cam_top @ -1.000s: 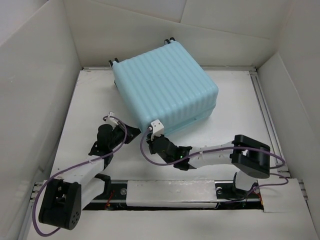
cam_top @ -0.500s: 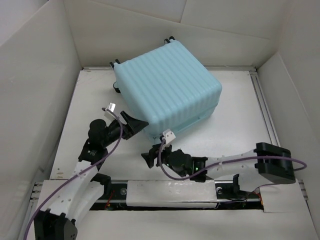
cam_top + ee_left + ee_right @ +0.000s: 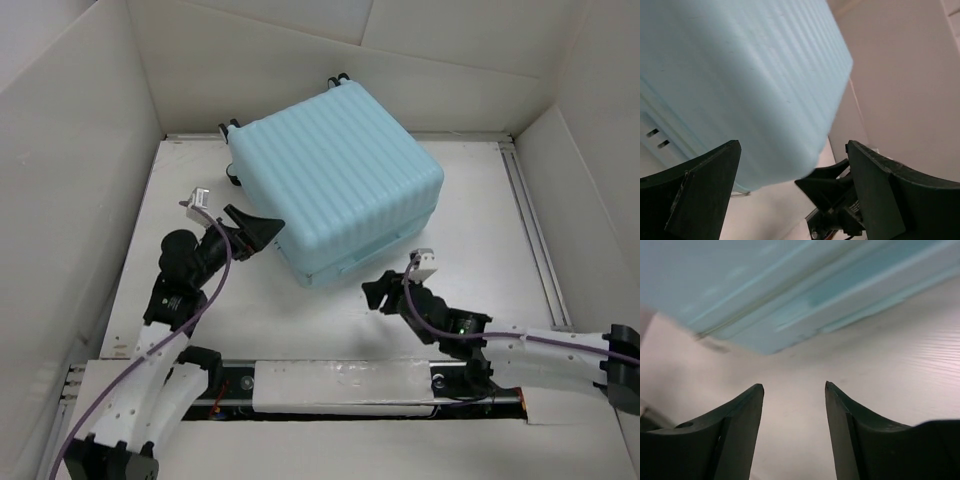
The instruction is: Pack the luggage
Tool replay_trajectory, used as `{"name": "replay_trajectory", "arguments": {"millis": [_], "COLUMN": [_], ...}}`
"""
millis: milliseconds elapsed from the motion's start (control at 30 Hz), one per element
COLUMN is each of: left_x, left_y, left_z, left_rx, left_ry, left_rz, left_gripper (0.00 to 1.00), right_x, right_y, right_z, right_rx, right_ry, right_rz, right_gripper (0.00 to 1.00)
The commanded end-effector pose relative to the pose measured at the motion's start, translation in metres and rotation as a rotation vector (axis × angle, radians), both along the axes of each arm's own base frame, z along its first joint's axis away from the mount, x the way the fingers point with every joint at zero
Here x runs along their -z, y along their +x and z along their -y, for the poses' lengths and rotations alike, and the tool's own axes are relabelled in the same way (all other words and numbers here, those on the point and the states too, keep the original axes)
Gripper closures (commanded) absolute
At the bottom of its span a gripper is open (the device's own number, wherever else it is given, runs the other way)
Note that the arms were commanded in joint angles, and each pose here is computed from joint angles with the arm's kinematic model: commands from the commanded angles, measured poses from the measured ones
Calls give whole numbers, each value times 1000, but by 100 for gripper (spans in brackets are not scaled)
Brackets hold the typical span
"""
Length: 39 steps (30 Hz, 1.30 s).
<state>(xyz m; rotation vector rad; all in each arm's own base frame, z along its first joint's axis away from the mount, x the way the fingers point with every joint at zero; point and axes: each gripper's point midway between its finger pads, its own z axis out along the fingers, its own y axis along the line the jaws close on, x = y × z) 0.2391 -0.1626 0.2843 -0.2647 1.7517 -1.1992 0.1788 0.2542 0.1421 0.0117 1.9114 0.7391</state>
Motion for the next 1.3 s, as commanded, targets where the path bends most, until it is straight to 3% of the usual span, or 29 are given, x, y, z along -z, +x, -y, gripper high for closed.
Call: {"name": "replay_trajectory", "arguments": {"millis": [0,133,233,567,667,700,833,967,1067,1167,1200,1267], "left_x": [3,-8,-5,3,7,12,11,17,18,13,12,-5], "left_y": [16,11,9,37,57,70,92,113,126,146,153,169], "left_z": [3,-4,-18,-30,-36,-53,-97,-118,-118,-128,-132,-140], "left_rx": [5,-32,-111,-210,-226,-271,-311,-344,-326,-373,-388,-401], "left_ry": [-42,-80,-22,63,54,37,-110,-175,-194,-217,-233,-260], "left_rz": [-1,47,61,3,-34,-61,-105,-151,-160,-151,-156,-112], "left_gripper": [17,17,15,11,11,10,10,9,8,0,0,0], "right_x": [11,-7,-13,35,48,58,40,19,9,1,-7,-11], "right_y": [30,64,89,132,136,133,135,143,151,150,149,145], "right_z": [27,26,30,30,45,57,109,162,186,175,170,156], "right_rx": [122,127,162,200,238,264,356,423,430,347,320,253], "right_ry": [41,35,20,-24,-33,-49,-5,-49,-86,-74,-74,-96], "right_rz": [-84,-73,-82,-183,-214,-228,-170,-125,-107,-95,-72,-47], "right_gripper": [40,37,34,34,48,64,87,93,92,78,68,67]}}
